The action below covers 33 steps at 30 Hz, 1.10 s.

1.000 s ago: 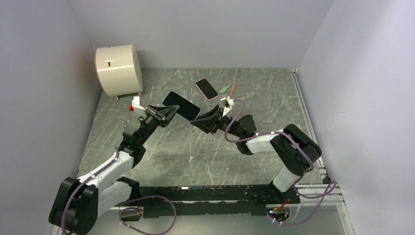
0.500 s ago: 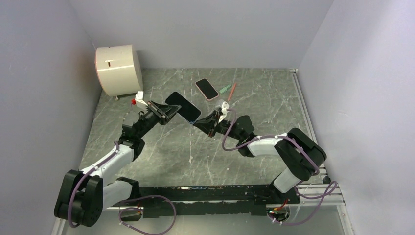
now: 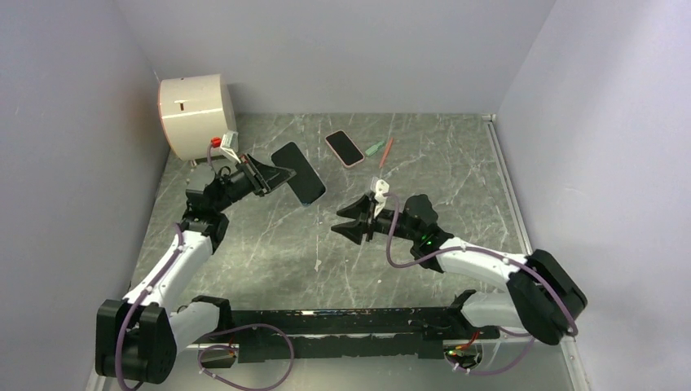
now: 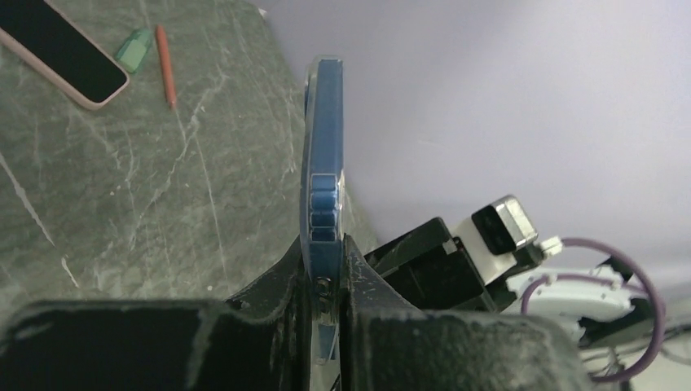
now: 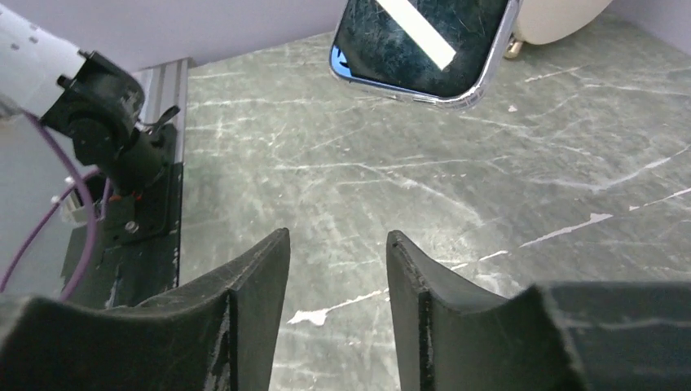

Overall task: Take the phone out of the phone case
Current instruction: Remove the phone case from the phone.

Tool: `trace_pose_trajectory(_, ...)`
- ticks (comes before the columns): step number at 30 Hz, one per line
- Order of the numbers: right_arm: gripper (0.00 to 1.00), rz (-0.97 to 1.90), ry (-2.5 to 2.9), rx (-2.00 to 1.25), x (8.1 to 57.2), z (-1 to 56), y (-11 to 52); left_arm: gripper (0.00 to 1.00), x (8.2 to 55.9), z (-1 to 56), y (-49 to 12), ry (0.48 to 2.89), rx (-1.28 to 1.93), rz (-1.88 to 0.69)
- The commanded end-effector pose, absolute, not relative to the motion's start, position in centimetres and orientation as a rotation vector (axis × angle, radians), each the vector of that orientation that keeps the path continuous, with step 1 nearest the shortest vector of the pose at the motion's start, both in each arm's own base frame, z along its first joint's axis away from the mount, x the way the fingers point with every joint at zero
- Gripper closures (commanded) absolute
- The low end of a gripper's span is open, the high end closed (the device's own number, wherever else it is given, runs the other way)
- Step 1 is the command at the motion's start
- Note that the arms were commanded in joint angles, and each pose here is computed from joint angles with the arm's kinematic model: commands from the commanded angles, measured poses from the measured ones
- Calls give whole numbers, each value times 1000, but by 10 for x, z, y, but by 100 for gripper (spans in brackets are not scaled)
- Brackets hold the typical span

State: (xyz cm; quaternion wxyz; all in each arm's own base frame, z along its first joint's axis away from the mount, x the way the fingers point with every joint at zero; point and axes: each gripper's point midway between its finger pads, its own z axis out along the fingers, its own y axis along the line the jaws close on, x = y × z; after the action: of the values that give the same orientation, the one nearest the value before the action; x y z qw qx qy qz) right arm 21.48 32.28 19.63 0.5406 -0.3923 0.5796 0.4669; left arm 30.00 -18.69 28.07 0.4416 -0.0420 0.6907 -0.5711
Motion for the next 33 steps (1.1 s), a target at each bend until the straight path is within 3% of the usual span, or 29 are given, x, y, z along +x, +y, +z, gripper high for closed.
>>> trace_pose_trajectory(1,47,1079,1382,-1045,200,201,314,97,278,313,-195,1600,220,-1374)
trace_pose_trajectory(11,37,986,1350,-1164,195,220,304,98,250,320,-208,1433,498,-1478)
trace_pose_trajectory(33,42,1033,1302,-1290,201,255,325,98,228,322,-219,1375,651,-1444)
